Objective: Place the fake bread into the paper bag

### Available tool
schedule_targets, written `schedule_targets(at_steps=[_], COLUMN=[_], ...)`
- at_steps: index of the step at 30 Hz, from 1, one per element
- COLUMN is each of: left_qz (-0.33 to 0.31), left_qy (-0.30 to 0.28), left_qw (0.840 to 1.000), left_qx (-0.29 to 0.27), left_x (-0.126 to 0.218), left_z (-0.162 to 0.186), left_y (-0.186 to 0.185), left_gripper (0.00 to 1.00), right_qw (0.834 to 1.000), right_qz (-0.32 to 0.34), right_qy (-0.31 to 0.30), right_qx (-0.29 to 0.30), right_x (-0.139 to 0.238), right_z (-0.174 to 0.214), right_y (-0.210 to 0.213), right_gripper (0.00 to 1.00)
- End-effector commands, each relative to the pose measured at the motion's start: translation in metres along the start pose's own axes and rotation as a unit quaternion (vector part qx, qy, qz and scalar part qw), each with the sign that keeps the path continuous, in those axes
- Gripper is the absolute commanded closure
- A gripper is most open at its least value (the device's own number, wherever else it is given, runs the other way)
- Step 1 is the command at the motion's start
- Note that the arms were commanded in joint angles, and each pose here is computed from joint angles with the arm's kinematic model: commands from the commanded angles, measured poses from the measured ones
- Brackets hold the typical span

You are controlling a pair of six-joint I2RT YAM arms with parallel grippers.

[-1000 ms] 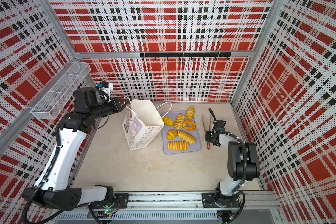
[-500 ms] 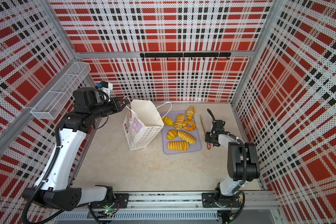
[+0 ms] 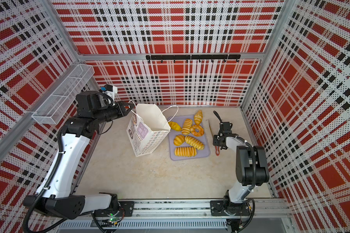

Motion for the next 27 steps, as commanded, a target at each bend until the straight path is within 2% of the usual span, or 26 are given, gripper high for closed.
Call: schedule_targets(at_steps=[1,27], left_qz=[0.006,-0.001], left_qy=[-0.016,-0.013], left_qw=[1.0,1.0], left_qx=[-0.008,-0.007], left_x=[0.009,0.01], left_z=[-0.006,-0.001], left_y=[-0.005,-0.001], left_gripper=[1.0,1.0], right_qw=[1.0,0.998], right_qz=[0.01,0.038], right_qy=[0.012,0.032], right_qx=[0.01,0.022], right_x=[-0.005,-0.019], right_z=[0.003,0.026], right_y=[0.0,-0.006], right_gripper=[0.54,0.54])
Point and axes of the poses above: each gripper's point midway between its finger pads, its own x axis back along the fingers, its own y axis along the line the jaws close on, z = x × y, the point moved 2 cm from there along x, back along the fingers, and after that the axes turned 9 degrees about -x, right-handed, at the moved point
